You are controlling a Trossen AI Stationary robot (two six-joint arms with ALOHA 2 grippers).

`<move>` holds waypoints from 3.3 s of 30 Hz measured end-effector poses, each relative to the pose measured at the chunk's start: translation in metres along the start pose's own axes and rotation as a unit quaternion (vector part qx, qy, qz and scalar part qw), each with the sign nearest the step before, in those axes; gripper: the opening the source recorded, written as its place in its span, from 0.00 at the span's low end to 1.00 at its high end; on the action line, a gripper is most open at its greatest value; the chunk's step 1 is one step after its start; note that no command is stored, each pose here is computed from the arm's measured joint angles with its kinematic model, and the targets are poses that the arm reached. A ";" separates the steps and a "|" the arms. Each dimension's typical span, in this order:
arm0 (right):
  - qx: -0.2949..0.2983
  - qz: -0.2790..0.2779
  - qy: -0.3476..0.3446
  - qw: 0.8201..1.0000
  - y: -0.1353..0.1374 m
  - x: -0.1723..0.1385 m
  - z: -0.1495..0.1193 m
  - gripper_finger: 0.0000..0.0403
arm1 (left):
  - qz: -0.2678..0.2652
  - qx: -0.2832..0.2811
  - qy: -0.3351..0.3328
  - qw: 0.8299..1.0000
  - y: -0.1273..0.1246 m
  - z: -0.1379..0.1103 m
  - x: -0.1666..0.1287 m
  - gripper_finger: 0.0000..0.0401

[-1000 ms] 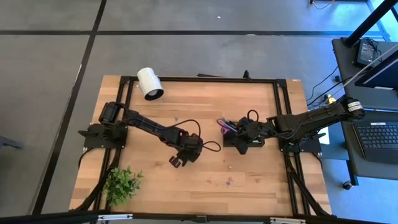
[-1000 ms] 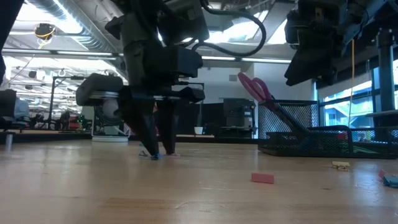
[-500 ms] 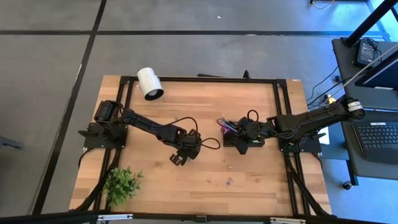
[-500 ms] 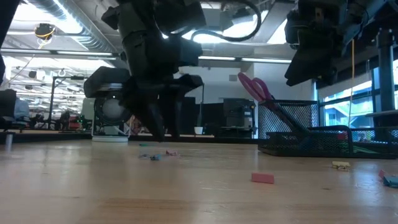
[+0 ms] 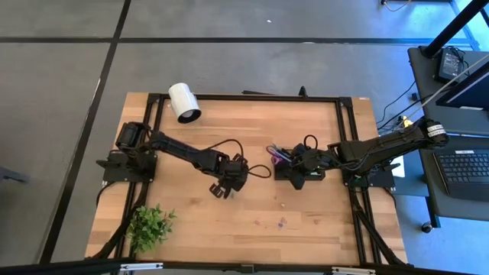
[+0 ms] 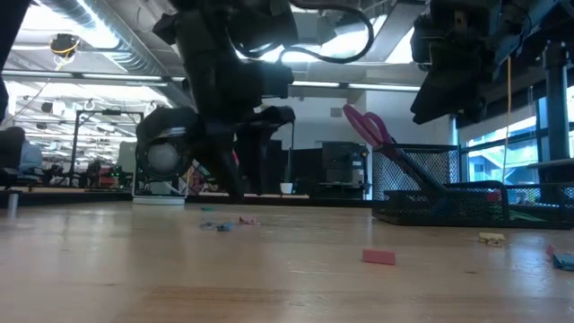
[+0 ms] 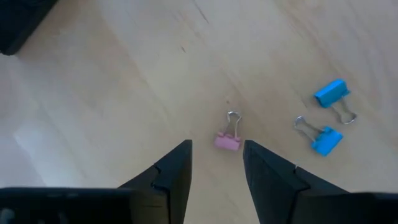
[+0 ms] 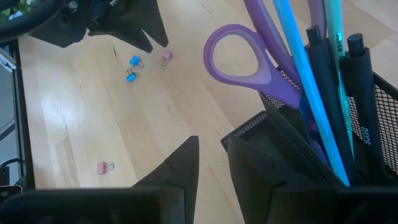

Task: Pick and place office supplies into organizer
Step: Put the pink binder clip into the black desk organizer

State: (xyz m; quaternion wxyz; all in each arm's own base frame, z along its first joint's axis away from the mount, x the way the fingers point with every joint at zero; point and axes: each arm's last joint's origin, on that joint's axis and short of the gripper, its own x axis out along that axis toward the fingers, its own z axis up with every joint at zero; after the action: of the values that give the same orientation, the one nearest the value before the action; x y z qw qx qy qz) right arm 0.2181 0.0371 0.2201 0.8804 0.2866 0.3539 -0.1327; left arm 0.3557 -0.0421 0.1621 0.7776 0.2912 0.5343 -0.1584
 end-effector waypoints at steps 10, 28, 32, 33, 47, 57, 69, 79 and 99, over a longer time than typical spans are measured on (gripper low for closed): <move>-0.001 0.000 0.000 1.000 0.000 0.000 0.000 0.22 | -0.020 -0.016 -0.021 0.999 0.005 -0.001 0.002 0.35; -0.002 0.000 0.000 1.000 0.000 0.000 0.000 0.22 | -0.041 -0.026 -0.001 0.999 0.001 -0.003 0.018 0.35; -0.002 -0.001 0.001 1.000 0.000 0.000 0.000 0.22 | -0.045 -0.029 0.004 0.999 0.000 -0.004 0.025 0.35; -0.002 -0.002 0.002 1.000 0.000 0.000 0.000 0.22 | -0.045 -0.029 0.005 0.999 0.000 -0.004 0.026 0.35; -0.001 -0.003 0.003 1.000 -0.001 0.000 -0.001 0.22 | -0.056 -0.028 0.022 0.998 -0.003 -0.007 0.031 0.29; -0.001 -0.003 0.003 1.000 -0.001 0.000 -0.001 0.22 | -0.060 -0.028 0.024 0.998 -0.003 -0.008 0.031 0.20; -0.001 -0.003 0.003 1.000 0.000 0.000 -0.001 0.22 | -0.081 -0.102 -0.006 0.991 0.004 -0.001 0.023 0.16; 0.000 -0.005 0.025 1.000 -0.005 -0.009 -0.004 0.22 | -0.065 -0.139 -0.119 0.981 0.032 0.033 -0.001 0.15; 0.005 0.040 -0.088 0.995 -0.019 -0.080 0.003 0.22 | 0.110 -0.218 -0.309 0.919 0.070 0.066 0.000 0.15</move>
State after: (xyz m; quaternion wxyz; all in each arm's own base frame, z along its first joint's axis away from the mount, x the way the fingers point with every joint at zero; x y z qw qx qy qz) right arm 0.1540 0.0229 0.2702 0.9114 0.2921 0.2621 -0.1236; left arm 0.4437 -0.0290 0.1988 0.9608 0.1080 0.2532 -0.0338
